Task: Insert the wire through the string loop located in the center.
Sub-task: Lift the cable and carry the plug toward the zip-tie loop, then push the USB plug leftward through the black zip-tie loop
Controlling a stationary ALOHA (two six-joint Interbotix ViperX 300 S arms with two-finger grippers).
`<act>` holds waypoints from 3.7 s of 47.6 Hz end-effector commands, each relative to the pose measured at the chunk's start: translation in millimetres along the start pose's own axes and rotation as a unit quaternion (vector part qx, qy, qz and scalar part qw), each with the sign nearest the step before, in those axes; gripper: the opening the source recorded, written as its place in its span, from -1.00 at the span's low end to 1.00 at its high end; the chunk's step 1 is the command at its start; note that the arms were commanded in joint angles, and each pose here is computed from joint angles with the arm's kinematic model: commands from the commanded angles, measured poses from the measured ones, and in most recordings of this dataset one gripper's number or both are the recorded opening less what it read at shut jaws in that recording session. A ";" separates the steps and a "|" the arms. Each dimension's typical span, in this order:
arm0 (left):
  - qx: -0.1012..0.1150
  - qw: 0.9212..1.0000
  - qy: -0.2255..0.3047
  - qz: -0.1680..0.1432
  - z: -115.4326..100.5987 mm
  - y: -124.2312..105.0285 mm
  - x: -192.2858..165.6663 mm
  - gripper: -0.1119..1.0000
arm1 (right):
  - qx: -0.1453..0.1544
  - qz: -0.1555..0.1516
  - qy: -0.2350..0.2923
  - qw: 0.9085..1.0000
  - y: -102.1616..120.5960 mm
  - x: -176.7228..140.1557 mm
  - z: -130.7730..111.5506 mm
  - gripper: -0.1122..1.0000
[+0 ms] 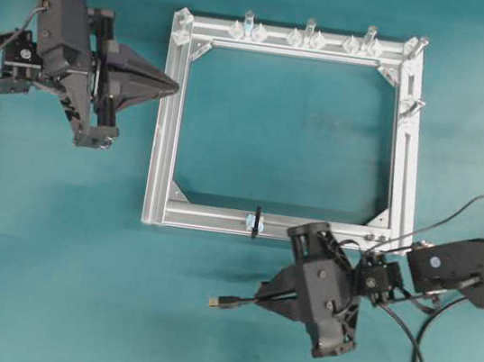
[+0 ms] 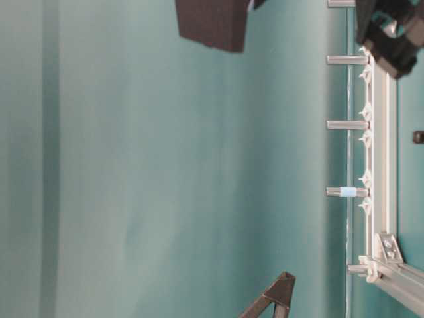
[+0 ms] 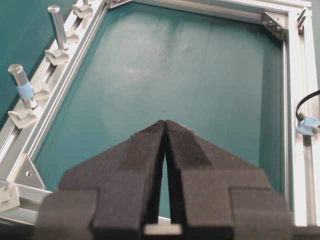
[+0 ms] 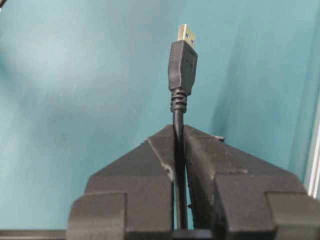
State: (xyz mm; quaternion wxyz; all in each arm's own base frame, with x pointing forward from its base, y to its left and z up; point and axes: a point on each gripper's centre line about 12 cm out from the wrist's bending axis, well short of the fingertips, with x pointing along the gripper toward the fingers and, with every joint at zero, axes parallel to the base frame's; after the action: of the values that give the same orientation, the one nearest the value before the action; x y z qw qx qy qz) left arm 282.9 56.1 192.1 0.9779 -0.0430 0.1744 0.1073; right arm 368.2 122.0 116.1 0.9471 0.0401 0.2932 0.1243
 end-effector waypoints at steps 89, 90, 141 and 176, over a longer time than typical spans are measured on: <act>0.003 1.000 -0.005 -0.012 1.1 -7.1 -2.6 -0.76 | 0.065 -0.088 0.026 0.994 -66.7 -80.0 -4.4 -0.67; 0.003 1.000 -0.006 -0.012 1.3 -7.1 -2.6 -0.76 | 0.065 -0.089 0.022 0.994 -67.1 -79.9 -3.0 -0.67; 0.003 1.000 -0.006 -0.012 2.4 -7.2 -2.3 -0.76 | 0.063 -0.086 0.007 0.994 -66.5 -78.3 3.8 -0.67; 0.002 1.000 -0.008 -0.012 3.6 -7.3 -2.0 -0.76 | 0.062 -0.085 -0.004 0.994 -70.2 -44.7 29.7 -0.67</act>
State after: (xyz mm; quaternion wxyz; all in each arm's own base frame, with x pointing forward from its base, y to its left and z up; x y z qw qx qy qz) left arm 280.8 49.1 187.3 0.9776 -0.0421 0.1824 0.0965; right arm 352.8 40.7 142.0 0.9437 0.0739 0.3219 0.0210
